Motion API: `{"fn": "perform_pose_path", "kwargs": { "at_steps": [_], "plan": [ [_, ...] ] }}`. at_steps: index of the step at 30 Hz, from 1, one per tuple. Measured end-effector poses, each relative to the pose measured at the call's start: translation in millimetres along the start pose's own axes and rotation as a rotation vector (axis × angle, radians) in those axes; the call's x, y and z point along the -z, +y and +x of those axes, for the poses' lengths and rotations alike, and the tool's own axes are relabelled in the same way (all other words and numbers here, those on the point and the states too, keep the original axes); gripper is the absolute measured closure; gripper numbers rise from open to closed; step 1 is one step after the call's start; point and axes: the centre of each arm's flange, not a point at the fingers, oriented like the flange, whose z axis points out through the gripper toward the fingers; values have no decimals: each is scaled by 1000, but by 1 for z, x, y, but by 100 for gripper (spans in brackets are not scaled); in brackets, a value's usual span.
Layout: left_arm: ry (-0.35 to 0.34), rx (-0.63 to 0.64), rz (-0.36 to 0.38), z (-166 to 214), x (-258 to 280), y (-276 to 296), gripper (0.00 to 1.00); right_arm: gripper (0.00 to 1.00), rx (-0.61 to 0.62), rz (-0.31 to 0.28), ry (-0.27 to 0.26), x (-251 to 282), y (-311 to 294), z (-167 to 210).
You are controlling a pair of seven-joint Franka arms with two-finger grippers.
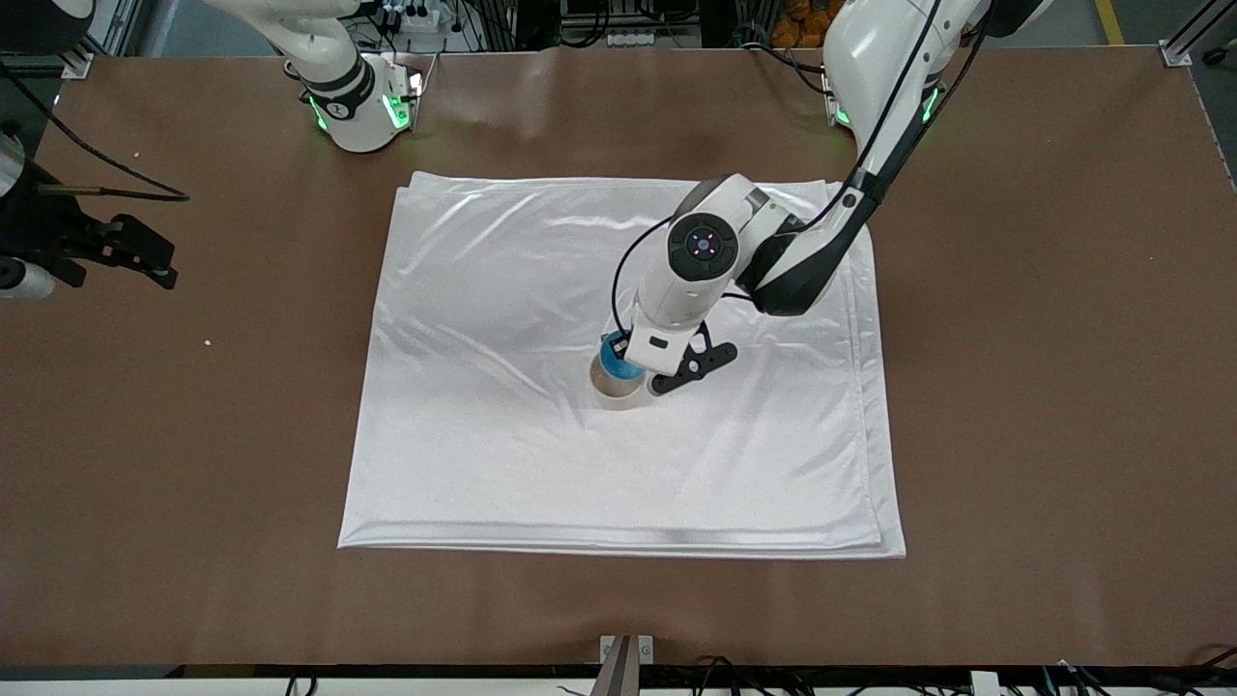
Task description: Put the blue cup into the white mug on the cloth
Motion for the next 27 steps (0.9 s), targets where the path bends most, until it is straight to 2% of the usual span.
{"fn": "perform_pose_path", "kwargs": {
  "at_steps": [10,16,17,26,27],
  "plan": [
    [0,-17,9,4,-8,-3,92,0,1,18,2,-4,-3,1],
    [43,-93,29,7,-8,-4,66,0,-1,63,5,-3,-8,1],
    [53,-103,34,6,-9,-4,57,0,-1,66,5,-2,-8,0],
    [81,-140,40,-2,-7,2,20,0,-1,78,6,-2,-9,0],
    [87,-143,39,-1,-5,2,11,0,-1,78,7,-2,-10,0]
  ]
}}
